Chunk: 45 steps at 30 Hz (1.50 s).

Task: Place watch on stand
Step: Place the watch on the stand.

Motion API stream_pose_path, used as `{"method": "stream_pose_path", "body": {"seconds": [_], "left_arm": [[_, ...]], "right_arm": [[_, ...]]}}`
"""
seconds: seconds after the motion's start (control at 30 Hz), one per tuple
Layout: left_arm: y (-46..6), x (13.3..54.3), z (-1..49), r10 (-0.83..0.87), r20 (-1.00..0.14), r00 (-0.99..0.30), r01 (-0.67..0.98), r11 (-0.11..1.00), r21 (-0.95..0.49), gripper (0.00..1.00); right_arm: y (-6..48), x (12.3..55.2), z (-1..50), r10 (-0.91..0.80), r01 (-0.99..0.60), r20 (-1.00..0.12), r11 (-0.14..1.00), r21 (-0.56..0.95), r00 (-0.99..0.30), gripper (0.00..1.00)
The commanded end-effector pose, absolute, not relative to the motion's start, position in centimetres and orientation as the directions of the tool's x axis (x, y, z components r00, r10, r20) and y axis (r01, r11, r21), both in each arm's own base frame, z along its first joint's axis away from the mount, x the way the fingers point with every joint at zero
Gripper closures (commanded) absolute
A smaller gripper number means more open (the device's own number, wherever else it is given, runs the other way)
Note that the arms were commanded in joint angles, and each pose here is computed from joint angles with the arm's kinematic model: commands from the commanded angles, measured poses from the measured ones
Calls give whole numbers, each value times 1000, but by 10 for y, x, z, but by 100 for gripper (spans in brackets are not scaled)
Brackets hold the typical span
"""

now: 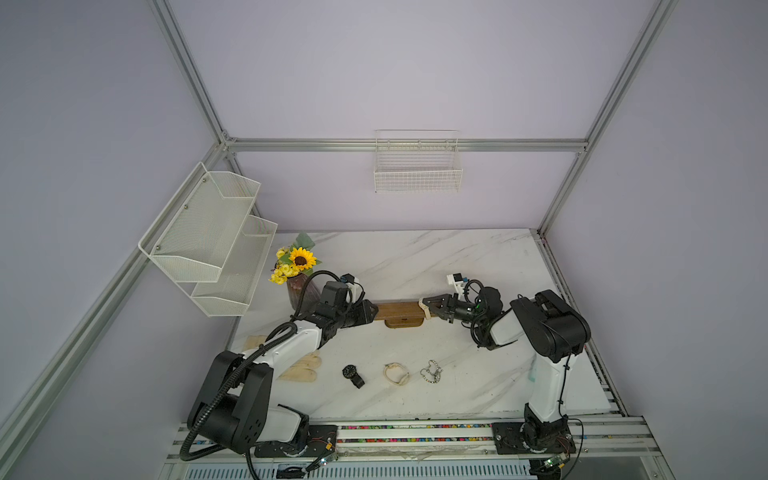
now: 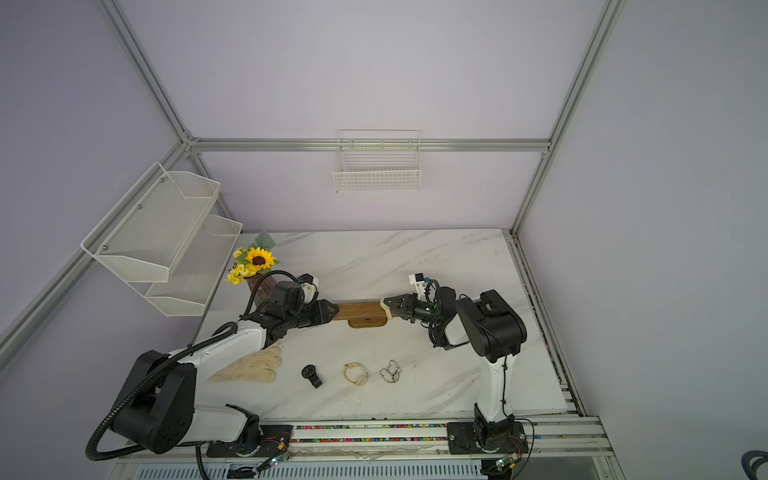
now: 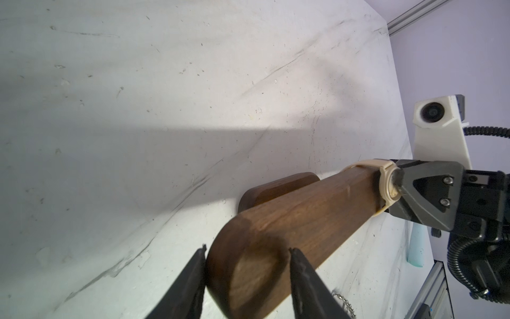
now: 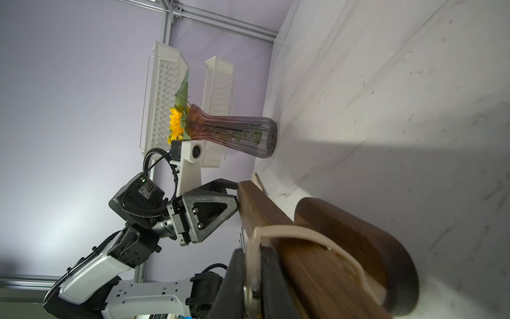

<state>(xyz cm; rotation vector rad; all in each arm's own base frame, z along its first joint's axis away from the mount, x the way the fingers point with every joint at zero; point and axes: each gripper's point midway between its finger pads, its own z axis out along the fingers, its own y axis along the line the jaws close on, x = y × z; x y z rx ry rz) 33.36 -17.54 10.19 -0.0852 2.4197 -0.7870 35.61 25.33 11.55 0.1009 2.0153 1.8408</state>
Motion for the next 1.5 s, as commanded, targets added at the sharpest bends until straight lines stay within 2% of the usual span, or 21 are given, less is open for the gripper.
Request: {"method": "stream_pose_path", "body": {"seconds": [0.0,0.2,0.47,0.77,1.2,1.47], "left_arm": [[-188,332,108,-233,-517,-824,156,783,-602,52],[-188,331,103,-230,-510,-829,152,784,-601,53],[-185,333,100,-230,-519,-823,150,793,-590,51],[-186,333,89,-221,-501,-837,140,799,-585,51],[-183,336,85,-217,-510,-832,136,812,-567,49],[-182,345,91,-206,-524,-827,145,821,-552,47]], "right_arm": [[268,353,115,290,-218,-245,121,968,-925,94],[267,349,108,286,-203,-240,153,967,-928,86],[265,346,110,275,-206,-258,202,957,-926,63],[263,343,112,267,-203,-259,221,954,-928,60],[252,337,114,230,-209,-306,368,906,-924,52],[245,332,111,228,-199,-308,401,894,-924,50]]}}
